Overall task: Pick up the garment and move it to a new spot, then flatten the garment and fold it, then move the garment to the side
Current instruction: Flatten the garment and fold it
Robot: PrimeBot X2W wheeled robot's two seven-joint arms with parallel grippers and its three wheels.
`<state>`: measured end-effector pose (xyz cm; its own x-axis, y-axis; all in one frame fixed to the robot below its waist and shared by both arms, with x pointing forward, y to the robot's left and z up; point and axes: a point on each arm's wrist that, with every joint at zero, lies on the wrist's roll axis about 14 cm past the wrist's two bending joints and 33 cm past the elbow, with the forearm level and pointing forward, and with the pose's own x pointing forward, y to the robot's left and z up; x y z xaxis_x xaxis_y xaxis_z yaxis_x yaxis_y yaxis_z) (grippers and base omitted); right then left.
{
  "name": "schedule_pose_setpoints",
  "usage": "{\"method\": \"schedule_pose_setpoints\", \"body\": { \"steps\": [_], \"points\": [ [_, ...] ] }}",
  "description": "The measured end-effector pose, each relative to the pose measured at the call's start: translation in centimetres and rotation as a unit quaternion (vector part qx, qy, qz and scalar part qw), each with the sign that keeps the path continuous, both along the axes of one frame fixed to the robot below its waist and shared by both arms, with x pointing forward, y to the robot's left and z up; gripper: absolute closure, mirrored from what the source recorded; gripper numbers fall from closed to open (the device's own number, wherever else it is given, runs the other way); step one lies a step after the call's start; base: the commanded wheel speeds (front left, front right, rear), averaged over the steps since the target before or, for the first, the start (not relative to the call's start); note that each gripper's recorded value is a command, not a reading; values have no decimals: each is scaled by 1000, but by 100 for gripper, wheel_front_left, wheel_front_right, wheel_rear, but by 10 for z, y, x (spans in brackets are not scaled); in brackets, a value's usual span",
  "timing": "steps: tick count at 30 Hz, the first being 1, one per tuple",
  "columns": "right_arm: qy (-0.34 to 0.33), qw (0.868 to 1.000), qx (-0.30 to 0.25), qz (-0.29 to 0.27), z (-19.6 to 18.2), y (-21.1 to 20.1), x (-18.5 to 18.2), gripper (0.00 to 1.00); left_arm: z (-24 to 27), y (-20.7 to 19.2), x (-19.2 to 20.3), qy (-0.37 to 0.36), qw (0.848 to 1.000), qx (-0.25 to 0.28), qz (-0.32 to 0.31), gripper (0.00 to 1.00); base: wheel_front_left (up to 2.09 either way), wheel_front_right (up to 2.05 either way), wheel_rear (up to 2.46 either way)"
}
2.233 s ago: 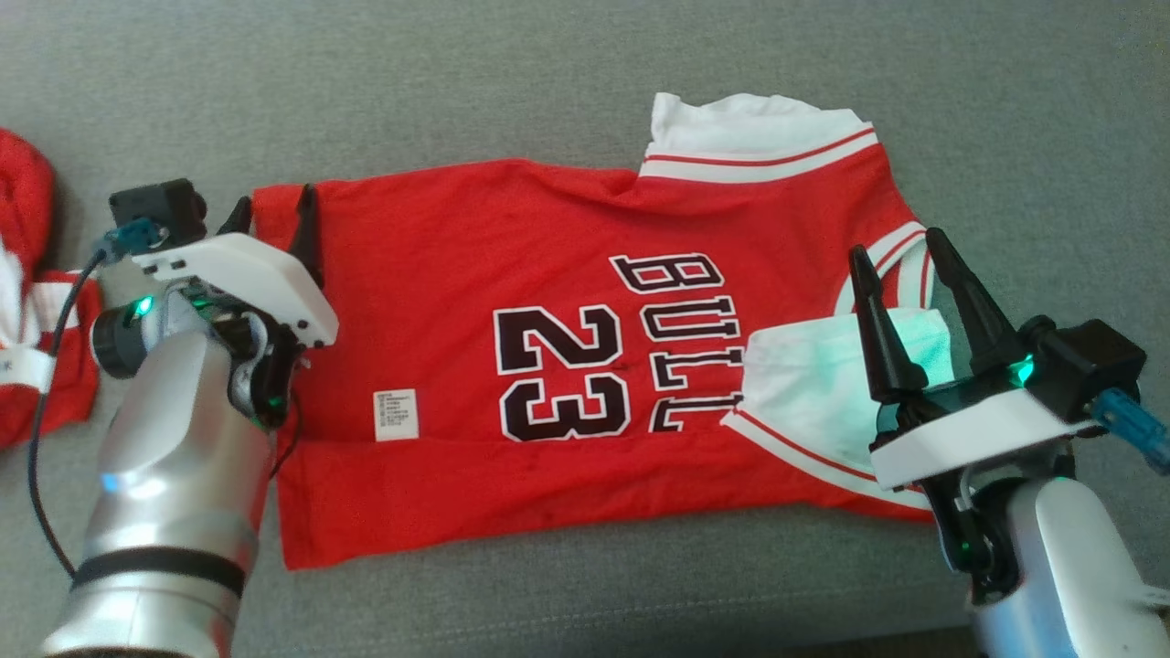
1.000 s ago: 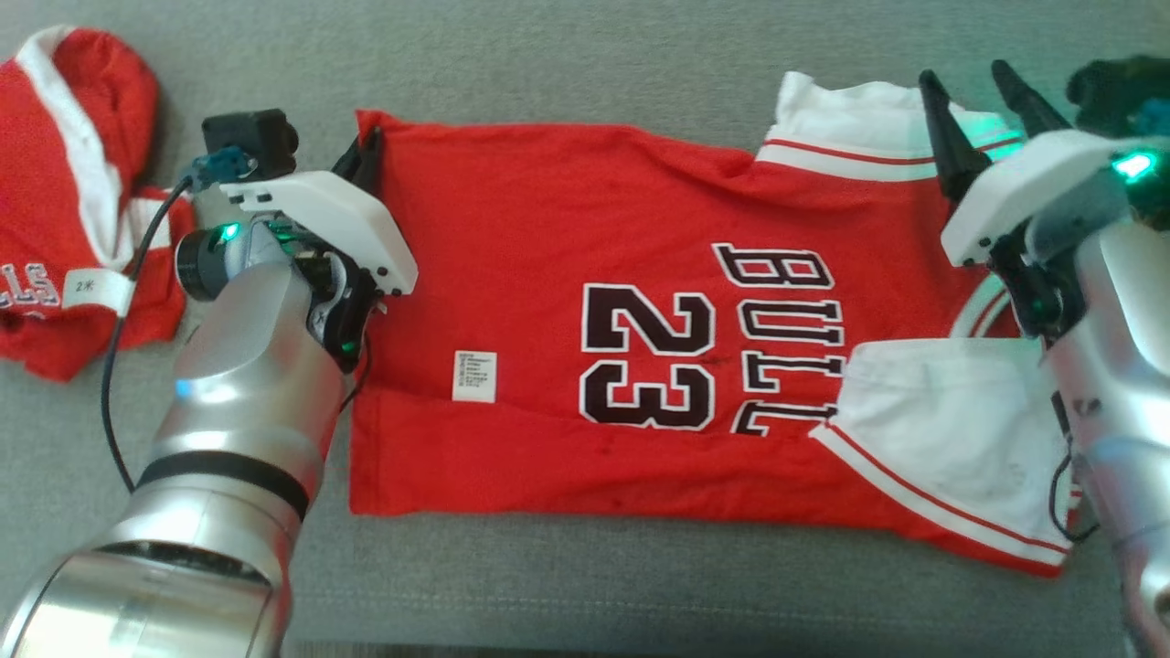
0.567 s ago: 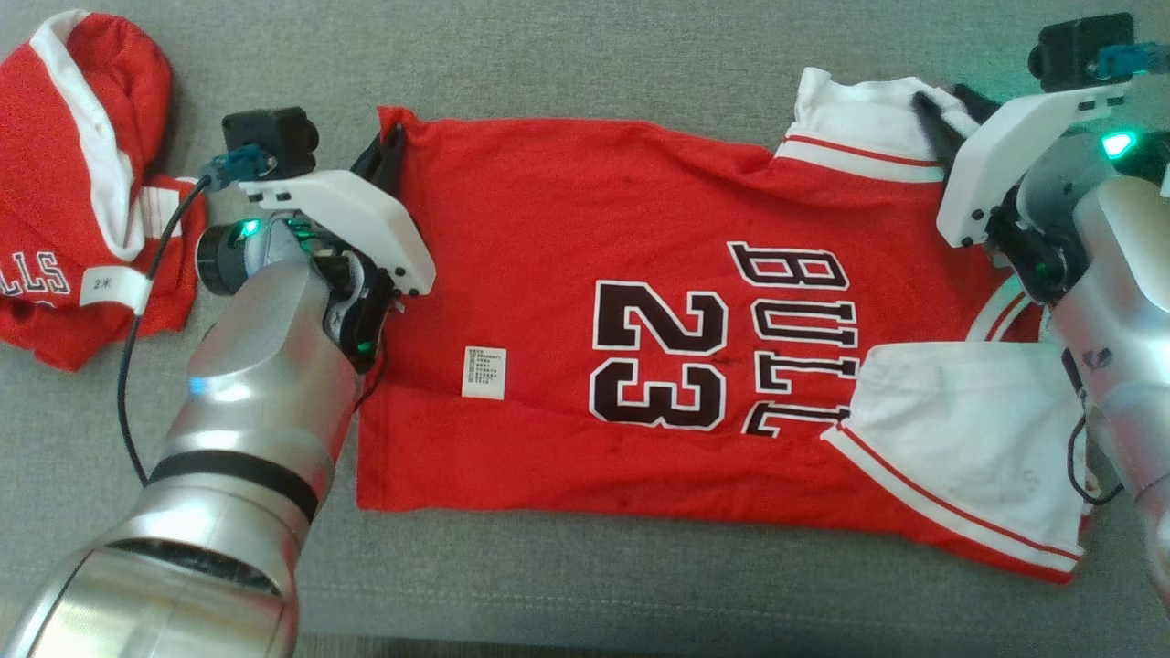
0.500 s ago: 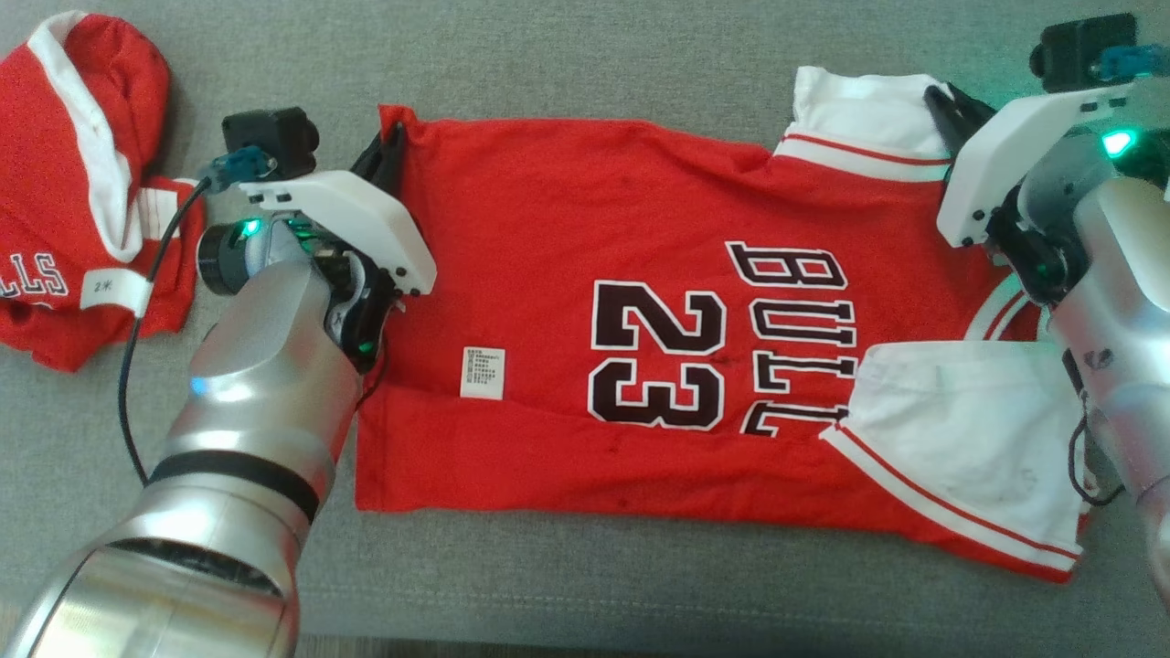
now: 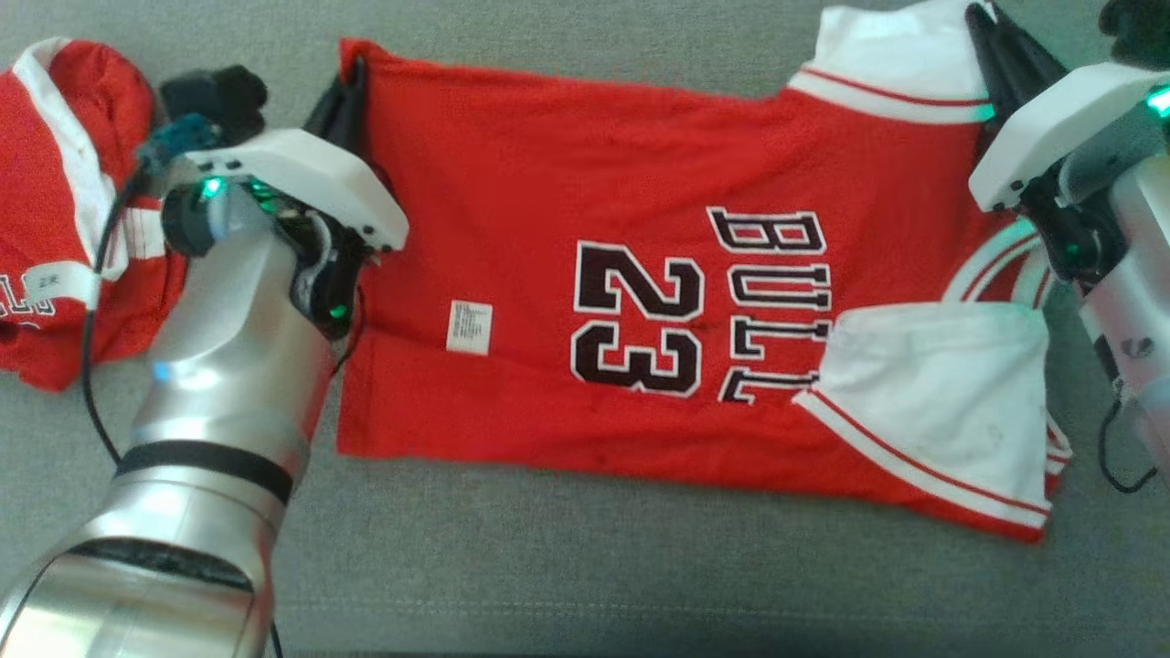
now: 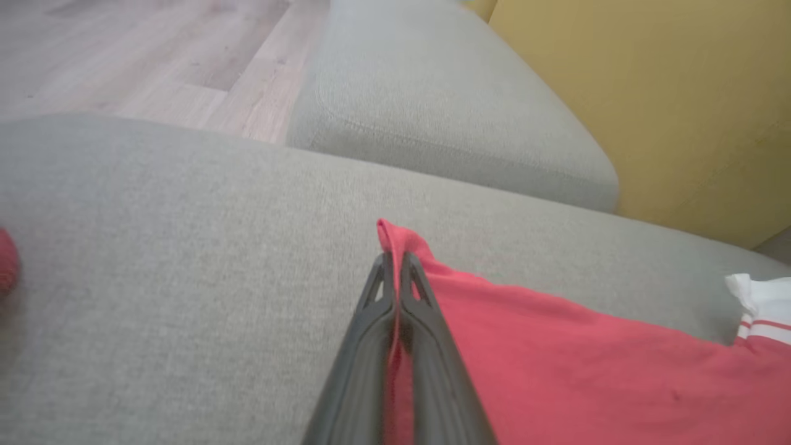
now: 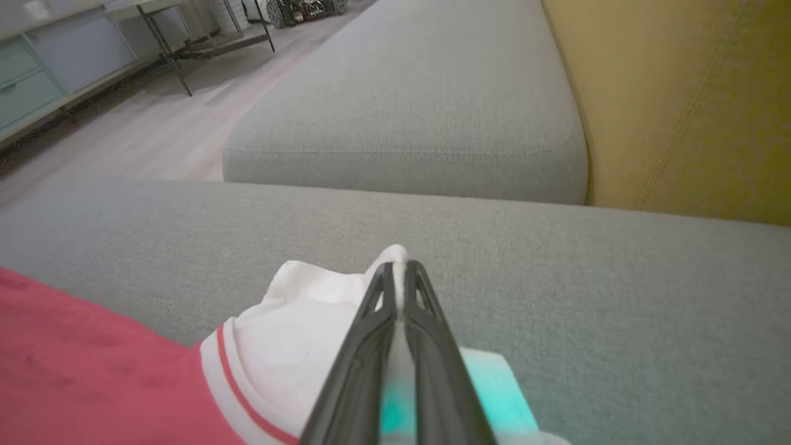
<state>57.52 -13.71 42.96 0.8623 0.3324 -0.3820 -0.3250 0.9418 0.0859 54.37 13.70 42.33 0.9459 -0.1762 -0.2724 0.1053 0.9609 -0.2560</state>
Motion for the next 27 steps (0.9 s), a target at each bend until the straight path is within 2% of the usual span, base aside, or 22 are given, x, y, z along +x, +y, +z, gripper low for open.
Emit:
{"method": "schedule_pose_setpoints", "body": {
  "steps": [4, 8, 19, 27],
  "points": [
    [-32, 999, 15, 2, 20, 0, 2, 100, 14, 1, 3, -27, 1000, -10, 4, 100, 0, 0, 0],
    [-59, 998, 29, 9, 35, 0, -4, 100, 8, 5, -10, -27, 999, -18, 11, 100, 0, 0, 0],
    [-24, 998, 60, -10, -3, -17, -81, 100, -1, 6, -52, -37, 998, -45, 27, 100, 0, 0, 0],
    [8, 993, 101, -56, -28, -14, -142, 100, -32, 15, -95, 21, 997, -56, 55, 100, 0, 0, 0]
  ]
}}
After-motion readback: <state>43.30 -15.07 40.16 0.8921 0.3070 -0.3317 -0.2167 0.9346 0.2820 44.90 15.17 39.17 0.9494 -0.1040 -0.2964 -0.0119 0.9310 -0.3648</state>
